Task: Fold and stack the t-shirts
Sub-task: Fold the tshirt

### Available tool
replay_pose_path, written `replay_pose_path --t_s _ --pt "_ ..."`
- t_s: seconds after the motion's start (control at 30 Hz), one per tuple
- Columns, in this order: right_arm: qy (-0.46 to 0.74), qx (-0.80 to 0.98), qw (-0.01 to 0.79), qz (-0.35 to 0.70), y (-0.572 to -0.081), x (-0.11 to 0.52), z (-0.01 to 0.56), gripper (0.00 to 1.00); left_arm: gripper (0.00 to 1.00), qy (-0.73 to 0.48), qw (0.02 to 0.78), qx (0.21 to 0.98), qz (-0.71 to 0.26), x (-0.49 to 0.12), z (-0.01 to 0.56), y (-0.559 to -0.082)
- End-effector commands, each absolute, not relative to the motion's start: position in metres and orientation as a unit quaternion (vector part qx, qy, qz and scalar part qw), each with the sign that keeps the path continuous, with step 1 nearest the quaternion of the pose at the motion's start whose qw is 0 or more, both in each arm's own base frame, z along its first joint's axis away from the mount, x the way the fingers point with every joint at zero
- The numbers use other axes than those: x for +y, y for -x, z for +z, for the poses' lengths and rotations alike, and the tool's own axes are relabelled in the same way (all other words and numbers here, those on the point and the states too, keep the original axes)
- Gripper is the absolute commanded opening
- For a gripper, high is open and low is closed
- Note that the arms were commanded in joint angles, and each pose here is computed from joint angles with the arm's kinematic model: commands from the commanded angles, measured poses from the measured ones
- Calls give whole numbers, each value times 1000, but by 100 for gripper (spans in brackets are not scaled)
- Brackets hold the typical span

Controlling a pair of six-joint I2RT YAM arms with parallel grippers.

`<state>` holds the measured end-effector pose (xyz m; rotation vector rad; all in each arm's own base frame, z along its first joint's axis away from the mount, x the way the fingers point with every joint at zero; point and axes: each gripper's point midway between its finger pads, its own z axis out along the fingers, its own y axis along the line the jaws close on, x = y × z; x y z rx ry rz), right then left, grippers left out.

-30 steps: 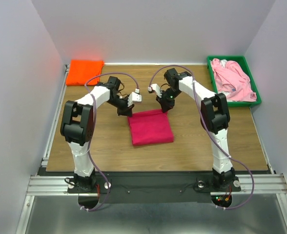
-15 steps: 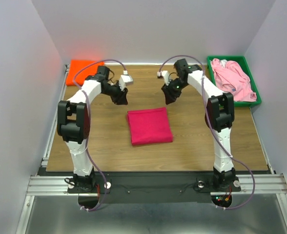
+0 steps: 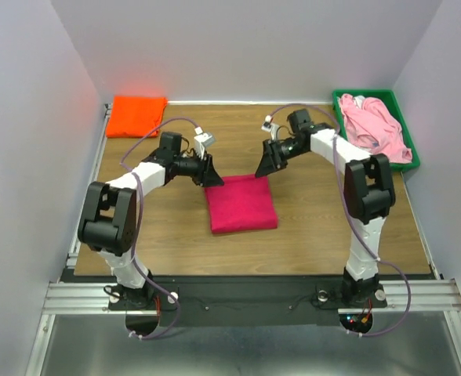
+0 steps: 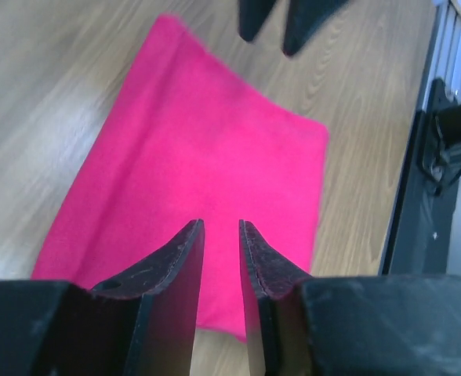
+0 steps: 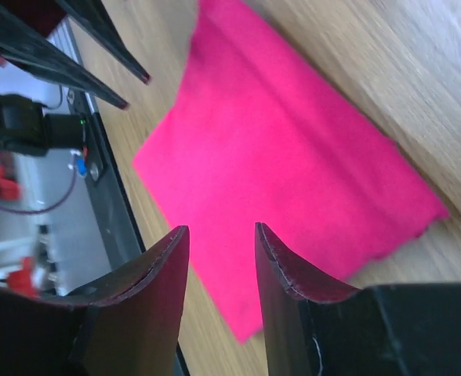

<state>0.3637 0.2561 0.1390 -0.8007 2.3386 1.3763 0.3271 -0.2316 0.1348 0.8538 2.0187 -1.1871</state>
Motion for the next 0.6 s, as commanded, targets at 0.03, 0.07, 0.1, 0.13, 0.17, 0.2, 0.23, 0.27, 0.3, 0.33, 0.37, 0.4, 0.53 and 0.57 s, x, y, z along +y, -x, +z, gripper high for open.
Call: replay_pose_path --t_s 0.03,0.07,0.1,0.13,0.17,0.2,0.23,0.27,0.3,0.33,0.37,0.4,0.53,0.57 --pt "220 814 154 514 -396 272 110 44 34 -247 284 785 -491 -242 108 -352" --pt "206 820 147 513 -405 275 93 43 33 -235 273 791 -494 -245 94 -362" --pt "199 823 144 512 -409 276 84 43 33 -230 266 794 -496 -246 87 -366" --pt "190 828 152 504 -420 277 79 42 32 -219 258 800 -496 -245 74 -377" --pt "182 834 149 499 -426 276 67 42 32 -213 255 803 -494 -244 67 -383" --pt "170 842 140 493 -431 275 48 41 31 -207 254 806 -493 -243 63 -390" --pt "159 849 146 483 -441 269 38 41 31 -199 253 810 -491 -238 57 -398" --pt "147 852 143 482 -447 268 33 41 30 -192 252 814 -487 -236 49 -412" --pt "143 855 153 474 -460 266 28 40 28 -187 252 816 -484 -234 46 -420" --pt "140 857 162 470 -468 262 29 40 28 -186 253 816 -485 -232 46 -427" --pt "141 856 172 466 -475 260 32 40 27 -183 257 817 -482 -228 50 -440" --pt "143 854 185 465 -484 259 40 40 27 -189 266 814 -480 -226 55 -446" --pt "167 823 256 479 -507 259 123 44 28 -232 321 780 -485 -226 124 -446" --pt "168 818 258 486 -502 260 136 47 29 -240 327 774 -486 -228 134 -440"
